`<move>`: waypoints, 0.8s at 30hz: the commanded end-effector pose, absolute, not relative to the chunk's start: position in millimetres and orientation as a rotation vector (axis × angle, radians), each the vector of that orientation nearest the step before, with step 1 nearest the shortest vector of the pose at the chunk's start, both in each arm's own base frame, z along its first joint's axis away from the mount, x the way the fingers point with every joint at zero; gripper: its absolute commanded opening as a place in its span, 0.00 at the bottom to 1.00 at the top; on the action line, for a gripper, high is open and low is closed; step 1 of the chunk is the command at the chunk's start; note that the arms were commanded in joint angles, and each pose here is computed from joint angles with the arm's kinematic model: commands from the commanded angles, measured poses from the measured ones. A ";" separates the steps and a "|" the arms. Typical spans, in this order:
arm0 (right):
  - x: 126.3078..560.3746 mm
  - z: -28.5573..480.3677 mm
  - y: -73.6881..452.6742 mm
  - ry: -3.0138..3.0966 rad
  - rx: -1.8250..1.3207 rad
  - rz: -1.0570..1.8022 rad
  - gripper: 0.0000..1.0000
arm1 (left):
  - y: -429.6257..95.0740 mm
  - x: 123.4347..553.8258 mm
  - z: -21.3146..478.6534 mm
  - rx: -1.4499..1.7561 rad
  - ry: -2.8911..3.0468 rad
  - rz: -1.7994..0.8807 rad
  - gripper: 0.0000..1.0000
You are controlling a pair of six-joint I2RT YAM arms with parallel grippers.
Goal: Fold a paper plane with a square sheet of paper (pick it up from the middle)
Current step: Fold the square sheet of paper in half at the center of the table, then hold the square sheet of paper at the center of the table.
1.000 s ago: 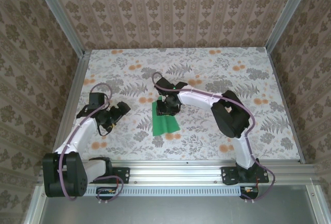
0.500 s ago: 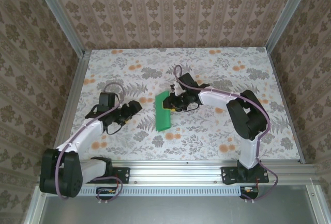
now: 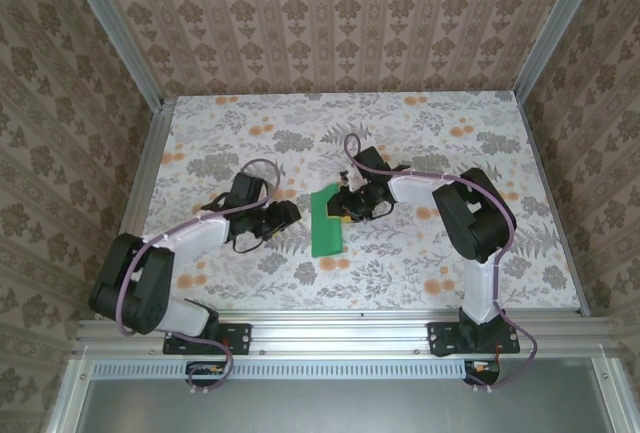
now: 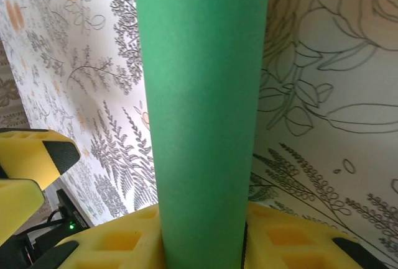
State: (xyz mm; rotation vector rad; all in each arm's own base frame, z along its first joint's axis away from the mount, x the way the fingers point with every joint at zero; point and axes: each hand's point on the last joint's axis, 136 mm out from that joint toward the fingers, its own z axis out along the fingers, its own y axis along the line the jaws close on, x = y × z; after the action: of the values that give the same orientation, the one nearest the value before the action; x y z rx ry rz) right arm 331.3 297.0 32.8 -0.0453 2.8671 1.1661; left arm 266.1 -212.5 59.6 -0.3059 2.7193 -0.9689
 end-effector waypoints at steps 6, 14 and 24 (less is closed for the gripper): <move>324.5 7.8 281.0 2.948 0.001 1.056 0.32 | -235.5 277.4 63.1 -0.265 2.705 -0.936 0.51; 322.2 -3.3 274.6 2.994 0.000 0.984 0.32 | -208.8 277.2 51.3 -0.391 2.738 -0.703 0.47; 319.4 -12.3 268.3 3.019 -0.003 0.928 0.30 | -170.7 271.9 59.9 -0.487 2.706 -0.541 0.50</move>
State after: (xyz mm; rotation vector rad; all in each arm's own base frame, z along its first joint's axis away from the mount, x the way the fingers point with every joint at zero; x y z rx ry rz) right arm 330.3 288.0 18.2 -0.0612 2.9046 1.0850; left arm 274.9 -185.8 58.9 -0.4364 2.7025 -0.6194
